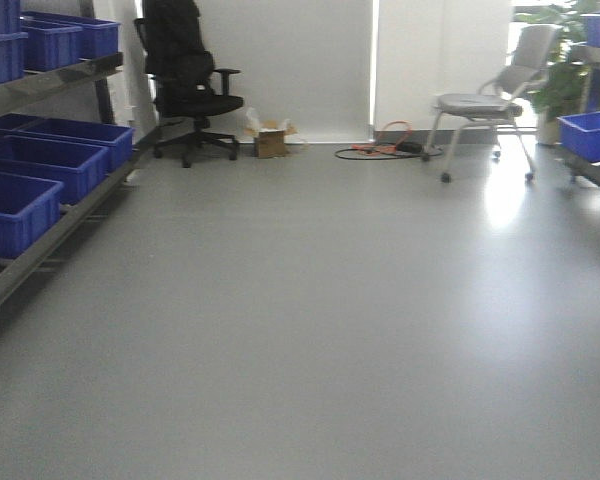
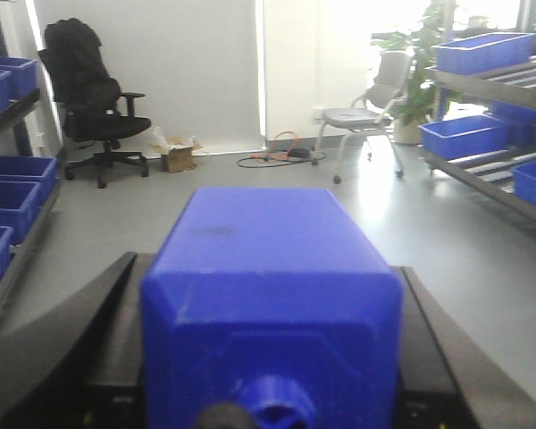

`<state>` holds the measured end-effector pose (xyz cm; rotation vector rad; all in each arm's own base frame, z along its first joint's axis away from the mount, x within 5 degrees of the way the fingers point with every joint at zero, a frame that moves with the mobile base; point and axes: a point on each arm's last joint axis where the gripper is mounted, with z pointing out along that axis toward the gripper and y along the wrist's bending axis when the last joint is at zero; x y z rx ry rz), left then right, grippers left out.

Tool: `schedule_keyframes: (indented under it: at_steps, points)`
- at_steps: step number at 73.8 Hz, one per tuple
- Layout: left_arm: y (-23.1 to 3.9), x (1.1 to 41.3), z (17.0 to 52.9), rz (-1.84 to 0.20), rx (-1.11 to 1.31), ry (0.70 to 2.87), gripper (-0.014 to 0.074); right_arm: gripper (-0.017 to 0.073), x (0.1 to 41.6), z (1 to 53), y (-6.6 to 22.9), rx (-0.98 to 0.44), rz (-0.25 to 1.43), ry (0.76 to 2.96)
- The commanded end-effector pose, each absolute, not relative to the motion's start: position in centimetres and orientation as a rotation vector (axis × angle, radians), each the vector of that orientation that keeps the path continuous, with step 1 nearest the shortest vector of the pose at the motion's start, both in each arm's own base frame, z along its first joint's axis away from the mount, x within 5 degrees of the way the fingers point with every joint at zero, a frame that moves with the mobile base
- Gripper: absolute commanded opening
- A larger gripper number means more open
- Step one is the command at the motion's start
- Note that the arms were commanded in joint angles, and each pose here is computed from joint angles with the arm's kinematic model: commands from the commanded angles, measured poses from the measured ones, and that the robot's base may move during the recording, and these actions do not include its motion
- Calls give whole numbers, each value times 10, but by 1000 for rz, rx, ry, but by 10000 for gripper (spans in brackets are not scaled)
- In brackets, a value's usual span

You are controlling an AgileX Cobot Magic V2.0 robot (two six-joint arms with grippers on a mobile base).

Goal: Pick and sort blue part to right shelf
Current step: 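Drive the base to the blue bin rack holding both parts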

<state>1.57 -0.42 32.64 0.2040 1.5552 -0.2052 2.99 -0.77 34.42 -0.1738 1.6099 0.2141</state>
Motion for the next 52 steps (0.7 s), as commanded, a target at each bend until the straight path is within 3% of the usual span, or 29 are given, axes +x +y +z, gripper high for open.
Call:
schedule_keyframes:
  at_steps: [1,52]
  points:
    - [-4,14,343,-223,190,1449,303,281,29,361,-6,-194,219,1503]
    - [-4,14,343,-223,190,1449,303,281,29,361,-6,-194,219,1503]
